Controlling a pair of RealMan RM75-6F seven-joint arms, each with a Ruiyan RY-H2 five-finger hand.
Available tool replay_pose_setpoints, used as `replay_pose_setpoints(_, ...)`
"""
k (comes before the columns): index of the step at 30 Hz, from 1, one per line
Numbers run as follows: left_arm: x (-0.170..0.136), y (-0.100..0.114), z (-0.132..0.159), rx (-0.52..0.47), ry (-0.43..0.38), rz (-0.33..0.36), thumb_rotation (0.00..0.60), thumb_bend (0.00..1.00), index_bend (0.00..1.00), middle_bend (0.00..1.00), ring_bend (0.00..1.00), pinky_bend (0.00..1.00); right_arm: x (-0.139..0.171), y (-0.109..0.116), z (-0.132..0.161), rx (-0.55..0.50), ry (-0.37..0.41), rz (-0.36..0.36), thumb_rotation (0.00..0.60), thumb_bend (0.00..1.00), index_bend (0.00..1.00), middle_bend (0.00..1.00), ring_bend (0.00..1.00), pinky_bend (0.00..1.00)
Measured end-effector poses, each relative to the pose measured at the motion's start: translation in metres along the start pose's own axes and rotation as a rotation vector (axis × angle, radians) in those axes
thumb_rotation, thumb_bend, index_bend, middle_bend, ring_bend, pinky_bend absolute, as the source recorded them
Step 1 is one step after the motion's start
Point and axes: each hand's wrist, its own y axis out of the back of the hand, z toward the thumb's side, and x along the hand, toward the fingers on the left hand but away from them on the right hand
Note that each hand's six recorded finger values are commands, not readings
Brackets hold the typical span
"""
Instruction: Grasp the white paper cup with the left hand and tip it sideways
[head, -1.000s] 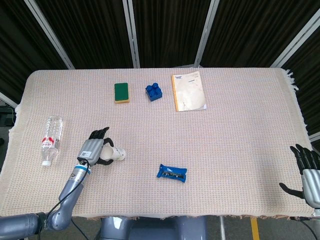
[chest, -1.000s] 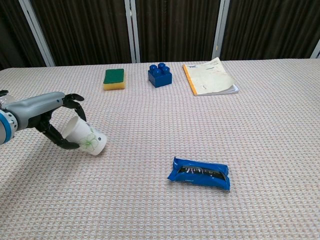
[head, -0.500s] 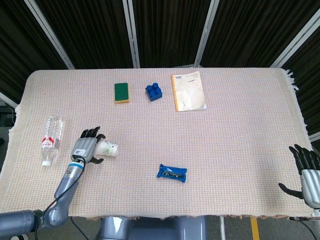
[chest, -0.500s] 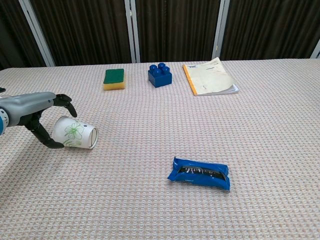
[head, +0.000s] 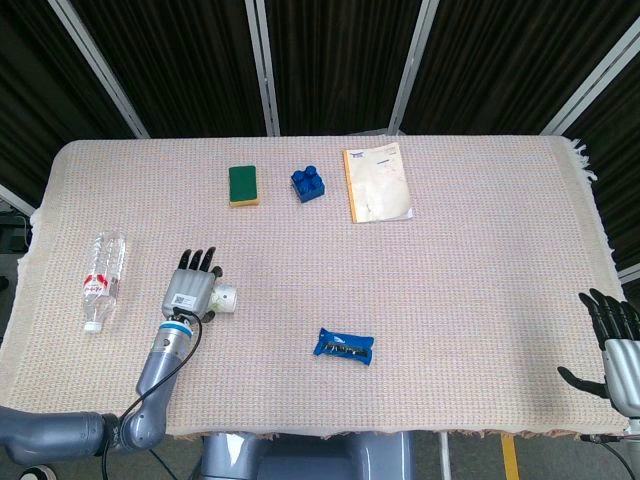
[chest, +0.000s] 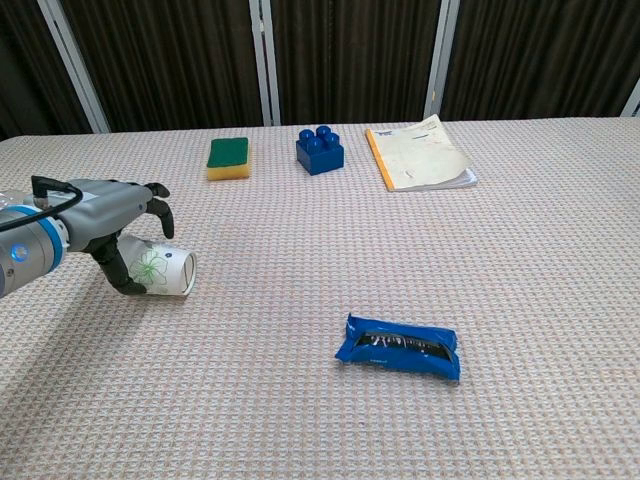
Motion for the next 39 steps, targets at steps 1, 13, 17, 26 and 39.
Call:
replay_pose_setpoints(1, 0.000, -0.001, 0.002, 0.011, 0.000, -0.002, 0.600, 0.13, 0.33, 0.00, 0.00, 0.00, 0.000, 0.000, 0.000, 0.000, -0.001, 0.000, 0.600, 0.00, 0.00, 0.00, 0.00, 0.00)
replay_pose_setpoints(13, 0.001, 0.000, 0.011, -0.040, -0.006, 0.049, 0.600, 0.13, 0.47, 0.00, 0.00, 0.00, 0.000, 0.000, 0.000, -0.001, 0.000, -0.001, 0.600, 0.00, 0.00, 0.00, 0.00, 0.00)
replay_pose_setpoints(17, -0.002, 0.009, 0.015, -0.175, -0.040, 0.099, 0.600, 0.13, 0.45, 0.00, 0.00, 0.00, 0.000, -0.001, 0.001, 0.003, 0.001, 0.001, 0.600, 0.00, 0.00, 0.00, 0.00, 0.00)
replay_pose_setpoints(26, -0.006, 0.022, 0.031, -0.557, -0.159, 0.193, 0.600, 0.13, 0.41, 0.00, 0.00, 0.00, 0.000, -0.001, 0.001, 0.006, 0.000, 0.002, 0.600, 0.00, 0.00, 0.00, 0.00, 0.00)
replay_pose_setpoints(39, 0.011, -0.028, 0.046, -0.713, -0.224, 0.136, 0.600, 0.13, 0.41, 0.00, 0.00, 0.00, -0.001, 0.000, -0.002, 0.002, -0.012, -0.003, 0.600, 0.00, 0.00, 0.00, 0.00, 0.00)
